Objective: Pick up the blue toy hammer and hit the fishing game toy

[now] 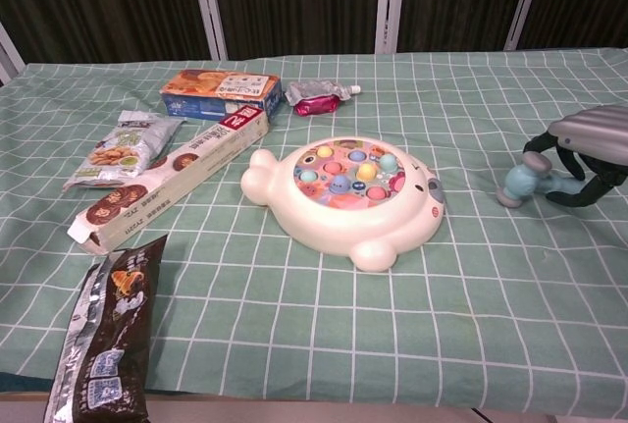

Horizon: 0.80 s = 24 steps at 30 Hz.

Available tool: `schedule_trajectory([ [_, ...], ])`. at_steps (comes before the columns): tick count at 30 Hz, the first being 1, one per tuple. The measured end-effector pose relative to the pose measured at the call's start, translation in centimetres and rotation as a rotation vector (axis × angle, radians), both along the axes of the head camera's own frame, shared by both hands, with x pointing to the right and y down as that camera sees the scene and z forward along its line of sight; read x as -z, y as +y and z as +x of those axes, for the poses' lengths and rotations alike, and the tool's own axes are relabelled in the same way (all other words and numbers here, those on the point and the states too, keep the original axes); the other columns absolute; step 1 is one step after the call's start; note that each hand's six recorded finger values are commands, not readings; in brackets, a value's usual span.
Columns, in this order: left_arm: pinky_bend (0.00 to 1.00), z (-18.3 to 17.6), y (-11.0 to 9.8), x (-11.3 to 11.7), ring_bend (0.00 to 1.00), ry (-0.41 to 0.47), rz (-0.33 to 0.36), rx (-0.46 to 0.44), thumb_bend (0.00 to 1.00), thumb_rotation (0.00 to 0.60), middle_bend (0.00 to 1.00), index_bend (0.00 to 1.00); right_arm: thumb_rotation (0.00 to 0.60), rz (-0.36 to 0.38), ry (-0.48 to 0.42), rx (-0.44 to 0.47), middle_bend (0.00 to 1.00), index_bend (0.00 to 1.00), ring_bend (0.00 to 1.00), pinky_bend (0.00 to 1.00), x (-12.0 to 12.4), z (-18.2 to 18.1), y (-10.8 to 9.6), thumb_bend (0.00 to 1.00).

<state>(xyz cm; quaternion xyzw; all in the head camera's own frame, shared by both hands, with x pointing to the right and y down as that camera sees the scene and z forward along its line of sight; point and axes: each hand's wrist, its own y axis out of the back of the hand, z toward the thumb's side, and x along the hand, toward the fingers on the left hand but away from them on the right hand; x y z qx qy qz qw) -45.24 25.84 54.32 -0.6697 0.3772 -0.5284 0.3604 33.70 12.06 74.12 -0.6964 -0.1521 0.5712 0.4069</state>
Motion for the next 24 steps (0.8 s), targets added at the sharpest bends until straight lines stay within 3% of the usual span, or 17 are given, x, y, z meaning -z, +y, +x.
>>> schedule_trajectory([
  [17, 0.10, 0.1, 0.1, 0.0, 0.03, -0.005, -0.001, -0.005, 0.43, 0.600, 0.04, 0.00, 0.600, 0.021, -0.010, -0.015, 0.47, 0.49, 0.58, 0.73, 0.9, 0.4, -0.4, 0.39],
  [24, 0.10, 0.0, 0.1, 0.2, 0.03, -0.003, 0.004, -0.002, 0.43, 0.600, 0.04, 0.00, 0.600, 0.061, -0.036, -0.033, 0.44, 0.45, 0.55, 0.72, 2.3, 0.9, -0.7, 0.34],
])
